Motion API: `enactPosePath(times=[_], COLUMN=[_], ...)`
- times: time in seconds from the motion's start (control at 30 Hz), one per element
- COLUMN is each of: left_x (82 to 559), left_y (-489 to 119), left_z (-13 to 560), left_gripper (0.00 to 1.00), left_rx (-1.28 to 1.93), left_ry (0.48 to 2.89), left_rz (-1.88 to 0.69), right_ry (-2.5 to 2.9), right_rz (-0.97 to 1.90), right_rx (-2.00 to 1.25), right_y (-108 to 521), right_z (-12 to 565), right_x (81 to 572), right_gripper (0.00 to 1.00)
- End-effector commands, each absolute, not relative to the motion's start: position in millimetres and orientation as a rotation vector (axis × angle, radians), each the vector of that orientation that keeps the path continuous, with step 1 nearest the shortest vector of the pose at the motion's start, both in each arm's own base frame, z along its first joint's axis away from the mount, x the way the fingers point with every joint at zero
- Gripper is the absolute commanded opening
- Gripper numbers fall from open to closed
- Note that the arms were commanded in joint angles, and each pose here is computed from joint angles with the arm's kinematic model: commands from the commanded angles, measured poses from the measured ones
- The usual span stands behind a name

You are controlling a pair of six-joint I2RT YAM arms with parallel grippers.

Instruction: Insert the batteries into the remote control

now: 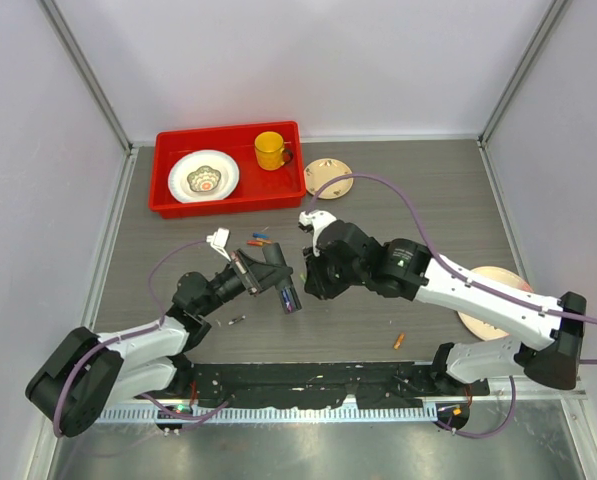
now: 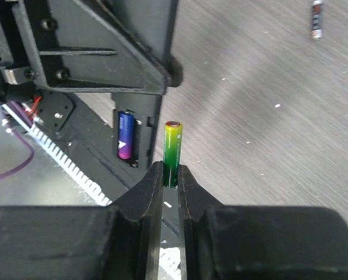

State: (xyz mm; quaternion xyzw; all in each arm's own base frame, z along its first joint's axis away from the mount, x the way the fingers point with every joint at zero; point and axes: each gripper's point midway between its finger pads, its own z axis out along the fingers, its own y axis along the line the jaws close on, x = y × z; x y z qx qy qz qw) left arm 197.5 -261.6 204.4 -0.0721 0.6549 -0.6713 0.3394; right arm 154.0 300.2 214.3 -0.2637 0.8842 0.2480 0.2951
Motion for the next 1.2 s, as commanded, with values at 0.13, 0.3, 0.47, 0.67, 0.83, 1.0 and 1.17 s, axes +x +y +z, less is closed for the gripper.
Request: enactPosePath(times=[0.13, 0.3, 0.47, 0.67, 0.83, 1.0, 1.17], left_x=[205.9, 209.7, 212.1, 208.4, 203.5, 198.8, 193.9], left_y=[-258.0, -252.6, -246.9, -243.8, -243.6, -244.3, -244.0], left_z=[235.9, 237.2, 236.1, 238.5, 240.9, 244.9, 248.8], left_gripper=[0.0, 0.0, 0.0, 0.0, 0.0, 0.0, 0.0], left_rx=[-0.197, -0.223, -0.242, -0.218, -0.192, -0.171, -0.152], left_ry=[1.583, 1.561, 1.552, 1.55, 1.543, 1.53, 1.512], left_rz=[-1.764, -1.731, -1.688, -1.663, -1.673, -1.696, -1.718], right_ry=[2.366, 2.425, 2.449, 2.463, 2.475, 2.468, 2.467], right_rz=[0.849, 0.849, 0.826, 0.8, 0.785, 0.759, 0.743], right_rx=[-0.768, -0.75, -0.713, -0.696, -0.7, -0.703, -0.712], right_y=[337.0, 340.8, 341.5, 342.9, 344.1, 345.4, 346.9], right_z=[236.6, 226.8, 221.3, 217.1, 214.1, 213.9, 213.9], right_x=[126.3, 120.8, 123.3, 126.8, 127.8, 132.3, 134.5], right_gripper=[0.01, 0.01, 0.01, 0.01, 0.01, 0.01, 0.01])
